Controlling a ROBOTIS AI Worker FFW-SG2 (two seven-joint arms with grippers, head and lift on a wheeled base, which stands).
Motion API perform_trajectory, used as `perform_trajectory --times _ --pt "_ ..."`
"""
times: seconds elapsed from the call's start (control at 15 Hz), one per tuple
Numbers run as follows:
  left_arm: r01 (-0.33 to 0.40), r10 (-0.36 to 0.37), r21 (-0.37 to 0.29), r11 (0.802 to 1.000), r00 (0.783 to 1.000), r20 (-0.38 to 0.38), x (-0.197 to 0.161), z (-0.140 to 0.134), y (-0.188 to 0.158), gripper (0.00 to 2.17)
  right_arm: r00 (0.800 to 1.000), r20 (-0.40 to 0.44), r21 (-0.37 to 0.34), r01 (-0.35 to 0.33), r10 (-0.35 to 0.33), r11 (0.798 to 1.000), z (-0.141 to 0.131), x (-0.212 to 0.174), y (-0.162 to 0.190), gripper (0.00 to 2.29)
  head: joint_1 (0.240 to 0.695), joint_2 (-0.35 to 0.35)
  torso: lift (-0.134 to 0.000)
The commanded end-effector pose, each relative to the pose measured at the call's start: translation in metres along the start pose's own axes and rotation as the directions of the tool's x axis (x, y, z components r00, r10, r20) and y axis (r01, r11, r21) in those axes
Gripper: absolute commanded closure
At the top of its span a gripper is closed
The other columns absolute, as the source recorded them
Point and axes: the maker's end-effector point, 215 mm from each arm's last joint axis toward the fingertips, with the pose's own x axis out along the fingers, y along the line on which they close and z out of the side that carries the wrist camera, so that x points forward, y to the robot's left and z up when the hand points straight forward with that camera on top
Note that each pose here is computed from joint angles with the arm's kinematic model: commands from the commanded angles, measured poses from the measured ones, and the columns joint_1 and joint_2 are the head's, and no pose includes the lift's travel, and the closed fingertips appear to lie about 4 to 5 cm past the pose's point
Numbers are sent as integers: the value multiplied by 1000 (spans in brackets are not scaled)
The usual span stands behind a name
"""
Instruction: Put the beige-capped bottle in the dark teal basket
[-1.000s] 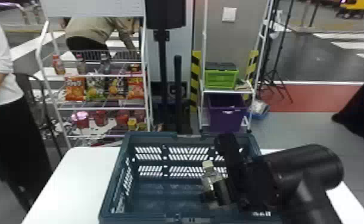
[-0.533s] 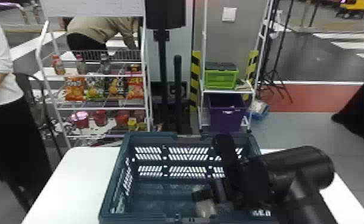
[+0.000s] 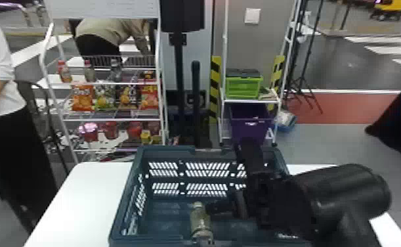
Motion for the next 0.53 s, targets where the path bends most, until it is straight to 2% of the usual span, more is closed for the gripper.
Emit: perform_trajectory --times 0.0,0.07,0.13,0.2,0.27,0.33,0.47 --pt "3 -3 0 1000 1000 -1 0 -1 -1 171 996 91 -25 24 -22 999 7 -15 3 43 499 0 0" --pt "4 -4 0 1000 1000 -3 0 -2 -2 171 986 162 -24 30 -25 999 13 -20 1 43 499 0 0" --pt "4 -4 -1 1000 1000 -2 0 -1 -2 171 951 306 -17 46 -39 999 32 -29 -2 43 499 0 0" --pt "3 -3 -2 1000 1000 -1 0 0 -2 171 912 408 -5 56 -49 998 46 -42 -5 43 499 0 0" --pt "5 -5 -5 1000 1000 5 2 2 -4 171 887 458 4 59 -54 998 46 -52 -8 43 499 0 0" --pt "9 -9 -5 1000 1000 -2 2 1 -6 171 878 474 1 67 -59 998 38 -60 -11 43 499 0 0" --pt "14 -14 -10 1000 1000 0 2 3 -11 171 882 465 15 81 -78 997 9 -70 -20 43 499 0 0"
